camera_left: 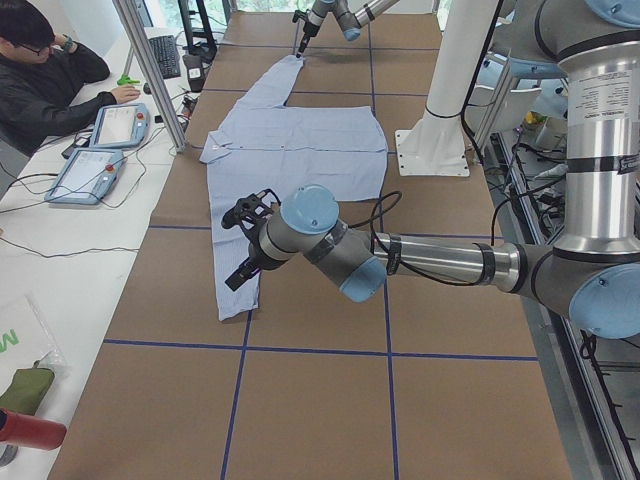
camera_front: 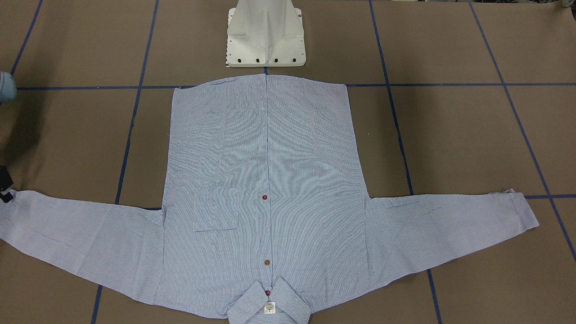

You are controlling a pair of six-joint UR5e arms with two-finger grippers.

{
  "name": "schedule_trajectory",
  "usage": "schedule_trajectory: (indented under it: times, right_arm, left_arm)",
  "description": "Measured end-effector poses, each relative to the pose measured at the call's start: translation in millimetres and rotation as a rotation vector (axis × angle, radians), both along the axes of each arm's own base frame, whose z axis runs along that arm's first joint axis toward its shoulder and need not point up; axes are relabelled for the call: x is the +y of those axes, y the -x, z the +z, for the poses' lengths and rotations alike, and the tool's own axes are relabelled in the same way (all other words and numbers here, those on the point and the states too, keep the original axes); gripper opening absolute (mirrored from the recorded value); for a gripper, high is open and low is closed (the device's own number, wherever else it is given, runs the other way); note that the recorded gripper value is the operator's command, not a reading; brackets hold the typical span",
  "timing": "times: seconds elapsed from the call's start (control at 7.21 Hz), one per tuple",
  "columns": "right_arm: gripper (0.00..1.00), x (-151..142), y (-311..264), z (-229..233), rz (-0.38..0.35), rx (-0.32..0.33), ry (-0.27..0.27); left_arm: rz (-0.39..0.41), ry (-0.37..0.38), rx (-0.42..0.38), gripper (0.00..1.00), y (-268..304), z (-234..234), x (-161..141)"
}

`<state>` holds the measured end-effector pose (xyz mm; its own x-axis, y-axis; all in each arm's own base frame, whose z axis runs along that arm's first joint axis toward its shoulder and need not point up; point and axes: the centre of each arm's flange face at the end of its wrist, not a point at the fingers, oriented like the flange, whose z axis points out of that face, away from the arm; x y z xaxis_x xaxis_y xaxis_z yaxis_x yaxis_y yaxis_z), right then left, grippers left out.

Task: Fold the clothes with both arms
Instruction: 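Lower the right gripper to the cuff of the sleeve nearest it and grasp, then carry the sleeve cuff with the right gripper across the shirt front toward the collar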

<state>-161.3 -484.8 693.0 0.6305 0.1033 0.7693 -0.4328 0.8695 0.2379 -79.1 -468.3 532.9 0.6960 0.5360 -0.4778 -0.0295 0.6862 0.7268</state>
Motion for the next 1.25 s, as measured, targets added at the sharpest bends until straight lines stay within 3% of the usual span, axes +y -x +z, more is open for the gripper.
schedule_trajectory:
  times: [0.14,0.42,0.83,1.25]
  right_arm:
    - [0.51,-0.9,5.2,-3.0,0.012,-0.022,0.013]
    - [0.0,-1.0,11.2,-5.1,0.018,-0.034,0.021]
    - [0.0,-2.1,13.5,-14.1,0.017,-0.046,0.011]
    - [0.0,-18.0,22.9,-72.6,0.004,-0.091,-0.043]
  left_arm:
    - [0.002,0.004,0.001,1.0,-0.2,2.3,0.9]
    - [0.004,0.009,0.003,1.0,-0.1,5.2,3.5]
    - [0.005,0.011,0.004,1.0,-0.2,7.0,4.2]
    - [0.005,0.013,0.003,1.0,-0.5,8.2,3.6]
